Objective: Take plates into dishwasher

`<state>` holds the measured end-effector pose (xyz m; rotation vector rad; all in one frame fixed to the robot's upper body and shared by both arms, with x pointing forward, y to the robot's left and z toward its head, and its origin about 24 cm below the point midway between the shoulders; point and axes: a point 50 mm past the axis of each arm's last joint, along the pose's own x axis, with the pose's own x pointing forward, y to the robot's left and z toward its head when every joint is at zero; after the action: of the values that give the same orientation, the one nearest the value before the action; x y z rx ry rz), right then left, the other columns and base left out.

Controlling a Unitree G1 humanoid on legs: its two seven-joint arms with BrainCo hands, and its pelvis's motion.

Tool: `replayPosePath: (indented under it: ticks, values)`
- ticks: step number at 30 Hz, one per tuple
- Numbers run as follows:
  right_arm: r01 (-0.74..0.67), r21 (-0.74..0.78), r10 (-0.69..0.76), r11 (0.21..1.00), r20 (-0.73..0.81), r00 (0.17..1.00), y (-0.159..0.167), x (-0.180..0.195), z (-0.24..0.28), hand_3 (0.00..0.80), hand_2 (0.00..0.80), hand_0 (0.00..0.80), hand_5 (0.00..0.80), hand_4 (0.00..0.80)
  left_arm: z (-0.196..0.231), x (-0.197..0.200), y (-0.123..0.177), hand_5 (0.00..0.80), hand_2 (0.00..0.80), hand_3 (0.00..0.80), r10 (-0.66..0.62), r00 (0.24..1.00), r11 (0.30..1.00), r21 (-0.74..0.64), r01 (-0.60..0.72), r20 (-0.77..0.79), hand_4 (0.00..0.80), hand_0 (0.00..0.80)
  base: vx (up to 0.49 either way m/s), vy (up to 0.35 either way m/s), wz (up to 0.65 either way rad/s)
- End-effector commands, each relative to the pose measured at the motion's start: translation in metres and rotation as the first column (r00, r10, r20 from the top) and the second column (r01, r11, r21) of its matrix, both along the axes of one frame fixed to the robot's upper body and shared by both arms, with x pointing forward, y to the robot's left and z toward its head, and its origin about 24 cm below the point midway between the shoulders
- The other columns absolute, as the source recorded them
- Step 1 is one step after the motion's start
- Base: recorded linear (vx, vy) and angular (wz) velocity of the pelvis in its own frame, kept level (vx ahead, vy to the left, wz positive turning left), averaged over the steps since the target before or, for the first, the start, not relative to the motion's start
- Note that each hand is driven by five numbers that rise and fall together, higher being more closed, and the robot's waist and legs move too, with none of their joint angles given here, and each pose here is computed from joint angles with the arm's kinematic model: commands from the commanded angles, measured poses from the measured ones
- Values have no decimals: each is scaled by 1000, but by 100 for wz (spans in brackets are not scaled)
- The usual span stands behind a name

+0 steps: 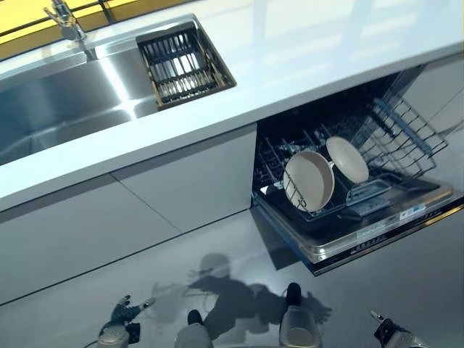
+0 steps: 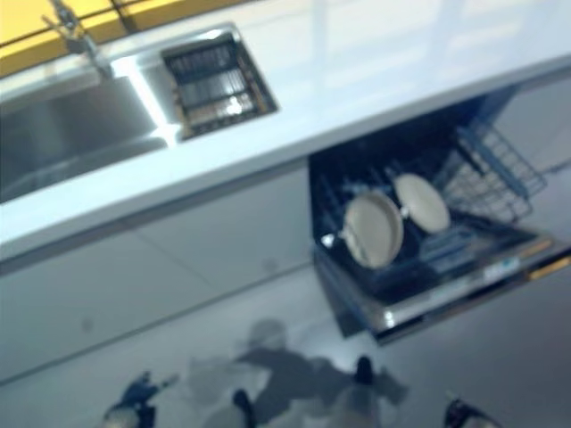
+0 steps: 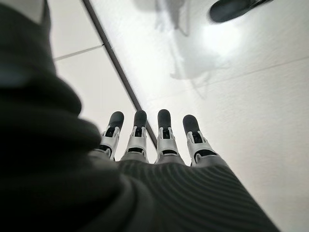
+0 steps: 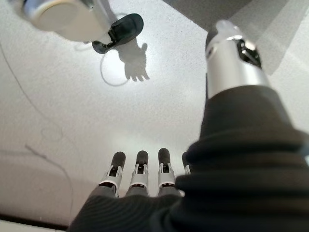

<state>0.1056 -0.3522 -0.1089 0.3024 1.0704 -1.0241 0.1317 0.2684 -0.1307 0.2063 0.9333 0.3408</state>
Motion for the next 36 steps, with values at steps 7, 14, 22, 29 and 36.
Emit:
replayPosePath:
  ticks: [7, 14, 22, 29, 36]
  values:
    - [194, -9, -189, 981, 199, 962, -30, 41, 36, 0, 0, 0, 0, 0, 25, 45, 3, 0, 0, 0, -87, 980, 996, 36, 82, 178, 0, 0, -96, 59, 7]
    - [270, 62, -268, 961, 451, 851, -55, 80, 79, 0, 0, 0, 0, 0, 27, 54, -10, 0, 0, 0, -96, 970, 995, 5, 97, 225, 0, 0, -106, 33, 8]
    - [87, 123, -150, 989, 851, 504, -64, 168, 183, 0, 0, 0, 0, 0, 23, 48, -21, 0, 0, 0, -78, 969, 996, -31, 88, 233, 0, 0, -78, 25, 13]
    - [-201, -75, 114, 977, 975, 190, -31, 235, 293, 0, 0, 0, 0, 0, 20, 43, -23, 0, 0, 0, -66, 974, 994, -70, 83, 218, 0, 0, 1, 18, 3]
    - [-336, -240, 238, 911, 970, -47, 17, 266, 368, 0, 0, 0, 0, 0, 21, 44, -21, 0, 0, 0, -83, 975, 992, -76, 100, 205, 0, 0, 61, -4, -2]
